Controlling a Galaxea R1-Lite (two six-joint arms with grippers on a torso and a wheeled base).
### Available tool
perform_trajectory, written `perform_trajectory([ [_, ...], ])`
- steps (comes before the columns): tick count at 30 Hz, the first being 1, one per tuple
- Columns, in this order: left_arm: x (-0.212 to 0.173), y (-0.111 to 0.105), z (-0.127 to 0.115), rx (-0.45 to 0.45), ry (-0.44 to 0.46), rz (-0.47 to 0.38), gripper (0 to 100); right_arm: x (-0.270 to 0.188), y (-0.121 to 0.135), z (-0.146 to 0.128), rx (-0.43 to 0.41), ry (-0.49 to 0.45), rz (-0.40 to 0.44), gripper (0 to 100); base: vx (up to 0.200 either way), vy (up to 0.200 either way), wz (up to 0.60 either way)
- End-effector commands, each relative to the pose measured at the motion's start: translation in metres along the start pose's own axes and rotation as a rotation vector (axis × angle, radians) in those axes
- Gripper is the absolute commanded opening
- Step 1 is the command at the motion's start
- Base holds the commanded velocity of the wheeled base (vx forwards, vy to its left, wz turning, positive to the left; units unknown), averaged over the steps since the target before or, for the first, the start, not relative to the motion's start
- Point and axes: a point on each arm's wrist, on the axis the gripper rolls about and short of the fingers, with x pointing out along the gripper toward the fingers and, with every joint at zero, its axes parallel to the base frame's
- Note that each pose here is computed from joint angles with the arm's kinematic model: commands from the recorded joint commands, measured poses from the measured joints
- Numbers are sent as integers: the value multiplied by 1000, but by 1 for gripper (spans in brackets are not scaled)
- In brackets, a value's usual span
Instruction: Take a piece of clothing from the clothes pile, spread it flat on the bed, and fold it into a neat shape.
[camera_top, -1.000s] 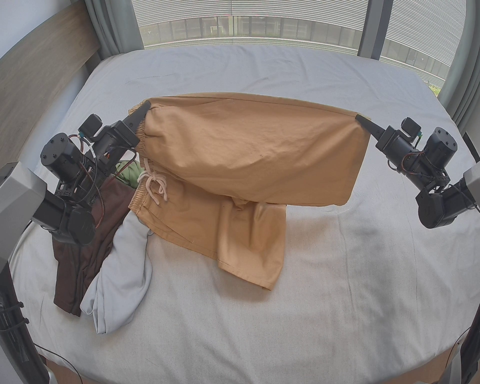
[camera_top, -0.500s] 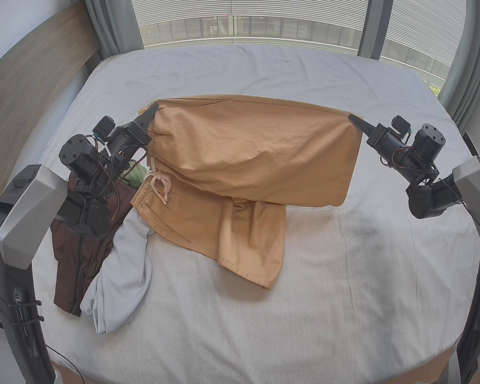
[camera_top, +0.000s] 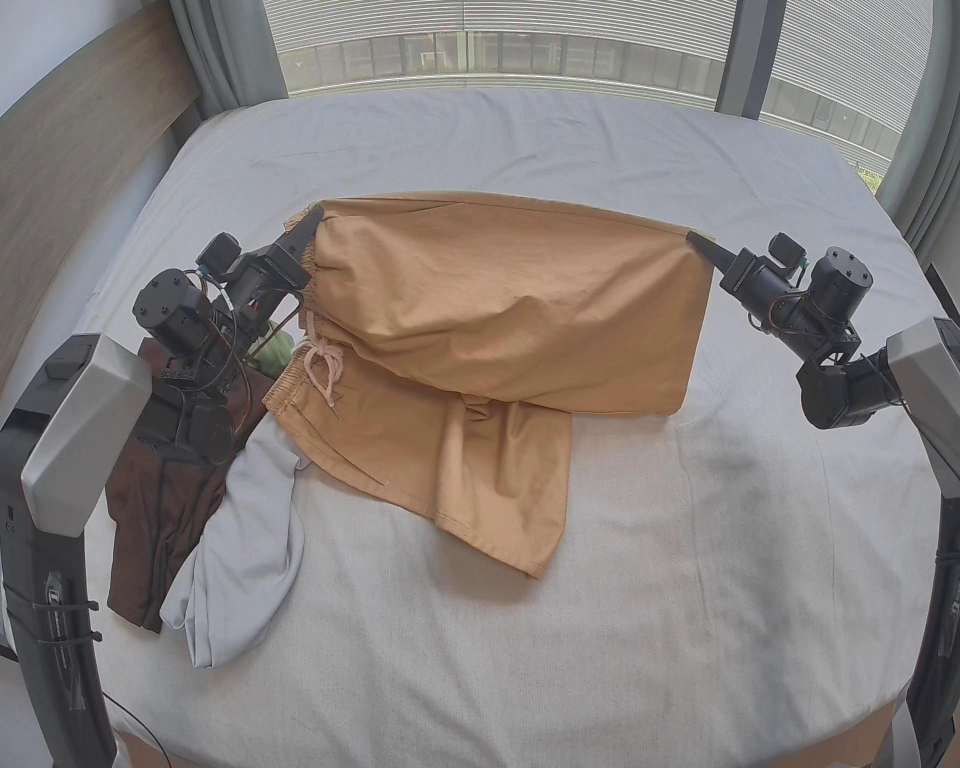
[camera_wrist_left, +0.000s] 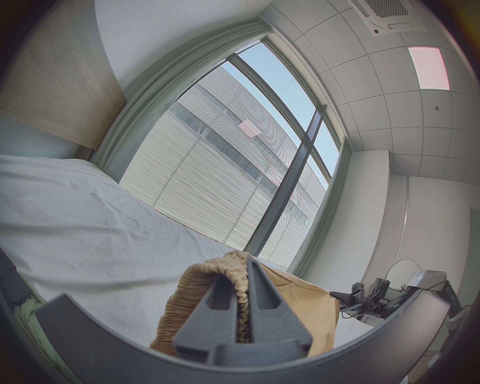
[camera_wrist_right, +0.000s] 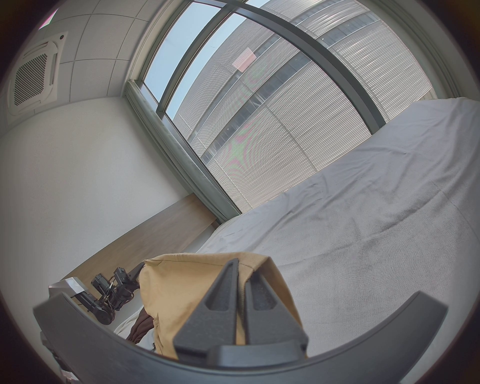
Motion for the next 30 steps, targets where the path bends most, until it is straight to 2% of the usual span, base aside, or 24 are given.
perform_trajectory([
  [1,0,4,-5,-2,5,4,0,2,-5,-5,1,3,-1,0,0,0,0],
  [6,1,3,-4,-6,11,7,0,5,-7,-4,3,3,-5,0,0,0,0],
  [7,1,2,-4,-7,11,6,100,5,-7,-4,1,1,-4,0,0,0,0],
  [13,4,3,-2,-5,6,2,100,6,-9,-6,1,0,-5,0,0,0,0],
  [14,4,2,-1,-5,6,2,100,9,-11,-5,-4,-7,-4,100,0,0,0],
  [24,4,4,4,2,-4,7,100,16,-10,1,-33,-44,-33,100,0,0,0],
  [27,2,4,5,4,-12,21,100,11,-3,0,-47,-25,-44,100,0,0,0],
  [28,-1,1,8,6,-20,33,100,2,9,-7,-43,18,-54,100,0,0,0],
  [30,-4,-3,13,7,-20,28,100,-3,17,-11,-45,41,-56,100,0,0,0],
])
